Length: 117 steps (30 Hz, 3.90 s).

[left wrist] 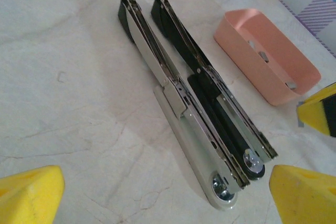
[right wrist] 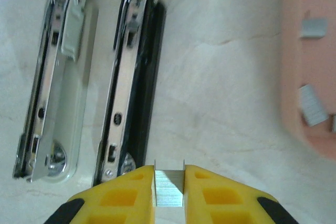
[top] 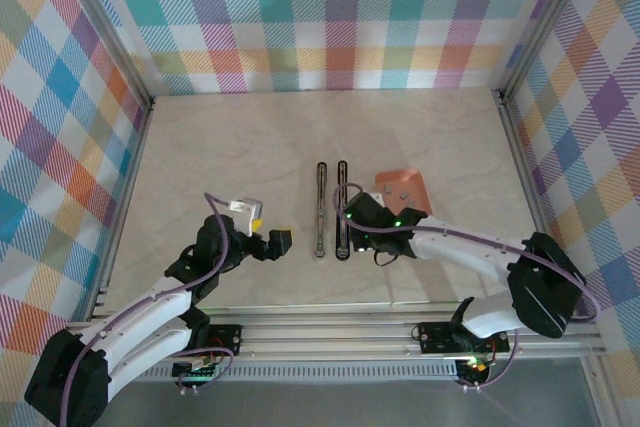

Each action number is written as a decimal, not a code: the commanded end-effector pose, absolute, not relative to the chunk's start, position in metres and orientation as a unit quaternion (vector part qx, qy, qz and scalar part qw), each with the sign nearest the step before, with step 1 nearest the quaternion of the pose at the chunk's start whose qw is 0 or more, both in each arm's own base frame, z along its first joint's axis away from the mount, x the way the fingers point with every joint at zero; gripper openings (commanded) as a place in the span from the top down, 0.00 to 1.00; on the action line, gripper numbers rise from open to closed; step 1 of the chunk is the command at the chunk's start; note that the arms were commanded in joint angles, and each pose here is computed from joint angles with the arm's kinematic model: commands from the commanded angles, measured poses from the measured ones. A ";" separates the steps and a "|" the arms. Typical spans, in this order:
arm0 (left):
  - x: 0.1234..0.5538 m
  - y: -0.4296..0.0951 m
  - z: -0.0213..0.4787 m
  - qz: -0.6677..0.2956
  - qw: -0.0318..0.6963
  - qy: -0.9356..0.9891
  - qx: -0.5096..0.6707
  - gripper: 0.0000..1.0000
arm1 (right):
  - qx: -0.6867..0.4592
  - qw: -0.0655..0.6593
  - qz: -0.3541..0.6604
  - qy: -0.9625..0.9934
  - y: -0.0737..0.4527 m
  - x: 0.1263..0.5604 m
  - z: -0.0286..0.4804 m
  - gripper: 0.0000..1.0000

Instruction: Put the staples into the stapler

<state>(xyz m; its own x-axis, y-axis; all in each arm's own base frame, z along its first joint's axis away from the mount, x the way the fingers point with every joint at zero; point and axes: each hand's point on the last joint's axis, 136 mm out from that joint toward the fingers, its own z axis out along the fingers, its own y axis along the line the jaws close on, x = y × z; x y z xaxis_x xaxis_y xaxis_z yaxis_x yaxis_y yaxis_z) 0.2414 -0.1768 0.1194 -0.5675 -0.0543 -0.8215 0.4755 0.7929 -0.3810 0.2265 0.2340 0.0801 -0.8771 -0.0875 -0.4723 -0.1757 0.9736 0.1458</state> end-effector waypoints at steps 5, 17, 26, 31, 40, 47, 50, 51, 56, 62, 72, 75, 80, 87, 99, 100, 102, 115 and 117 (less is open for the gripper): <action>0.241 -0.175 0.120 -0.290 0.466 0.826 0.133 0.00 | -0.052 0.226 0.070 0.970 0.255 0.220 0.079 0.82; 0.246 -0.176 0.095 -0.272 0.427 0.854 0.123 0.00 | -0.051 0.220 0.051 0.973 0.269 0.225 0.073 0.82; 0.249 -0.176 0.086 -0.267 0.422 0.858 0.123 0.00 | -0.045 0.213 0.055 0.974 0.274 0.226 0.065 0.82; 0.249 -0.177 0.086 -0.268 0.421 0.858 0.124 0.00 | -0.046 0.207 0.063 0.975 0.279 0.225 0.061 0.82; 0.249 -0.176 0.087 -0.267 0.421 0.858 0.124 0.00 | -0.045 0.210 0.070 0.974 0.280 0.225 0.065 0.82; 0.248 -0.177 0.087 -0.268 0.421 0.858 0.125 0.00 | -0.047 0.214 0.072 0.973 0.281 0.226 0.066 0.82; 0.248 -0.177 0.088 -0.269 0.421 0.857 0.125 0.00 | -0.048 0.212 0.076 0.973 0.283 0.226 0.066 0.82; 0.248 -0.177 0.088 -0.269 0.421 0.857 0.125 0.00 | -0.048 0.213 0.079 0.973 0.284 0.226 0.066 0.82; 0.248 -0.177 0.088 -0.269 0.422 0.857 0.125 0.00 | -0.047 0.213 0.080 0.973 0.283 0.225 0.065 0.82; 0.248 -0.176 0.088 -0.268 0.422 0.857 0.124 0.00 | -0.048 0.213 0.081 0.972 0.282 0.224 0.067 0.82; 0.248 -0.176 0.088 -0.268 0.422 0.857 0.124 0.00 | -0.044 0.218 0.098 0.970 0.284 0.223 0.077 0.82; 0.248 -0.177 0.088 -0.269 0.421 0.857 0.125 0.00 | -0.045 0.210 0.092 0.972 0.283 0.222 0.072 0.82; 0.249 -0.178 0.088 -0.269 0.419 0.858 0.126 0.00 | -0.046 0.202 0.093 0.974 0.285 0.220 0.065 0.82; 0.249 -0.178 0.089 -0.271 0.420 0.857 0.126 0.00 | -0.049 0.194 0.087 0.976 0.285 0.219 0.058 0.82; 0.248 -0.178 0.088 -0.270 0.418 0.858 0.126 0.00 | -0.036 0.187 0.055 0.980 0.273 0.217 0.052 0.83; 0.249 -0.178 0.087 -0.269 0.418 0.859 0.126 0.00 | -0.037 0.189 0.057 0.980 0.274 0.217 0.053 0.83; 0.248 -0.178 0.088 -0.270 0.418 0.858 0.126 0.00 | -0.038 0.193 0.062 0.979 0.275 0.219 0.057 0.83; 0.248 -0.178 0.088 -0.270 0.417 0.858 0.127 0.00 | -0.042 0.230 0.074 0.969 0.267 0.223 0.082 0.81; 0.248 -0.179 0.087 -0.271 0.416 0.859 0.127 0.00 | -0.043 0.223 0.072 0.971 0.267 0.222 0.078 0.81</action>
